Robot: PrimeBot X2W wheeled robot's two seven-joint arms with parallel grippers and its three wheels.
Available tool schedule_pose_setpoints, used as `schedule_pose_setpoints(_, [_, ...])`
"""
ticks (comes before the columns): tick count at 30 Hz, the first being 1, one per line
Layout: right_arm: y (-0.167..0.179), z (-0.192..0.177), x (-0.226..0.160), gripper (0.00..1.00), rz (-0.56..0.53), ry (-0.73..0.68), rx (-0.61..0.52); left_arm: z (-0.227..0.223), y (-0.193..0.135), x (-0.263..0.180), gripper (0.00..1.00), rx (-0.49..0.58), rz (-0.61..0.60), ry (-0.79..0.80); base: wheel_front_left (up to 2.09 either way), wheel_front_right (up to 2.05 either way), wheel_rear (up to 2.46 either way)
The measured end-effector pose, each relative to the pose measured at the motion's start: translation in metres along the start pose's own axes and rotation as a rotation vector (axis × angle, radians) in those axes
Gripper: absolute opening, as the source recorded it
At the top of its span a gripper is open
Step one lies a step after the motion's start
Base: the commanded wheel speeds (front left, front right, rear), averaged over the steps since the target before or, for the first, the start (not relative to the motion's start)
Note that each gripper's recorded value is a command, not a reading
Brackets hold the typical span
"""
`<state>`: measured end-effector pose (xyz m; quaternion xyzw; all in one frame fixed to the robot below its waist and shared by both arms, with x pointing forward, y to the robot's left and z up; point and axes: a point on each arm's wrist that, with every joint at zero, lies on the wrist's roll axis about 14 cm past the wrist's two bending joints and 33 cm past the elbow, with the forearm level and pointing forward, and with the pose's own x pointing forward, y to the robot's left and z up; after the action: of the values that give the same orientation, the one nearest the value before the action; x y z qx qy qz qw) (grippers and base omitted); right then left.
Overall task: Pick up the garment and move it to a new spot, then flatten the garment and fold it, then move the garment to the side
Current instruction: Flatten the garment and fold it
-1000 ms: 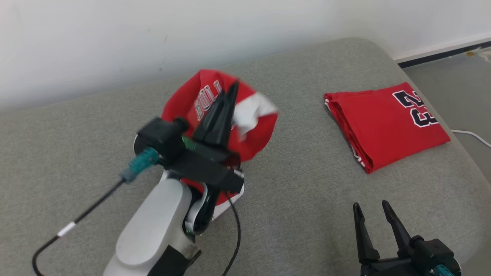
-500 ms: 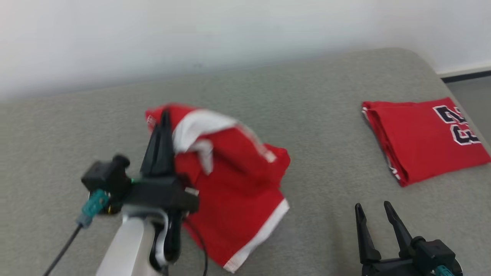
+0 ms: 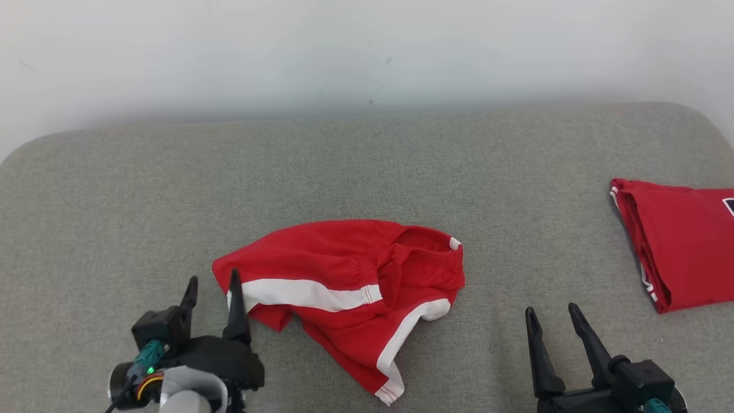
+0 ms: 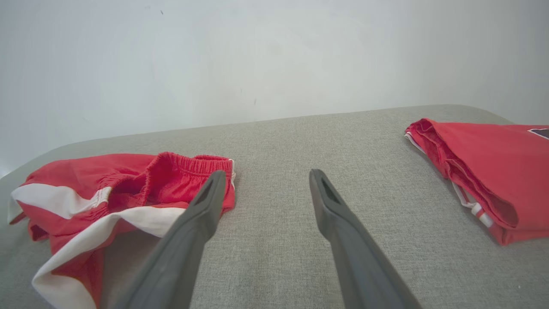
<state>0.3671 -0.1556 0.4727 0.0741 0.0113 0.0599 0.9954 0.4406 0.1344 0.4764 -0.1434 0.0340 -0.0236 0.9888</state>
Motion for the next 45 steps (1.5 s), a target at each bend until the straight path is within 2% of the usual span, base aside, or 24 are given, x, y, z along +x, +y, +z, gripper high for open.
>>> schedule_pose_setpoints(6, [0.003,0.001,-0.003,1.00,0.008,-0.002,0.000,-0.009,0.021,-0.014,1.00,0.064,0.025,0.032,0.00,0.00,0.00])
schedule_pose_setpoints(12, [0.000,0.003,-0.007,1.00,-0.002,-0.010,-0.001,-0.018,0.008,-0.022,1.00,0.118,-0.066,0.102,0.00,0.00,0.00])
schedule_pose_setpoints(16, [0.000,0.004,-0.011,1.00,-0.005,-0.012,0.001,-0.013,-0.023,-0.022,1.00,0.164,-0.179,0.142,0.00,0.00,0.00])
schedule_pose_setpoints(17, [-0.001,0.003,-0.014,1.00,-0.009,-0.010,0.004,-0.010,-0.044,-0.020,1.00,0.178,-0.237,0.170,0.00,0.00,0.00])
schedule_pose_setpoints(20, [-0.001,0.004,-0.016,1.00,-0.013,-0.012,0.007,-0.014,-0.075,-0.021,1.00,0.204,-0.322,0.256,0.00,0.00,0.00])
schedule_pose_setpoints(25, [-0.006,0.005,-0.020,1.00,-0.031,-0.017,0.007,-0.023,-0.116,-0.023,1.00,0.231,-0.414,0.370,0.00,0.00,0.00])
schedule_pose_setpoints(30, [-0.017,0.006,-0.025,1.00,-0.070,-0.019,0.013,-0.051,-0.121,-0.021,1.00,0.286,-0.385,0.521,0.00,0.00,0.00])
schedule_pose_setpoints(37, [-0.034,0.005,-0.033,1.00,-0.129,-0.017,0.026,-0.069,-0.123,-0.007,1.00,0.375,-0.337,0.594,0.00,0.00,0.00])
schedule_pose_setpoints(45, [-0.046,0.002,-0.037,1.00,-0.171,-0.005,0.032,-0.084,-0.134,-0.005,1.00,0.418,-0.380,0.635,0.00,0.00,0.00])
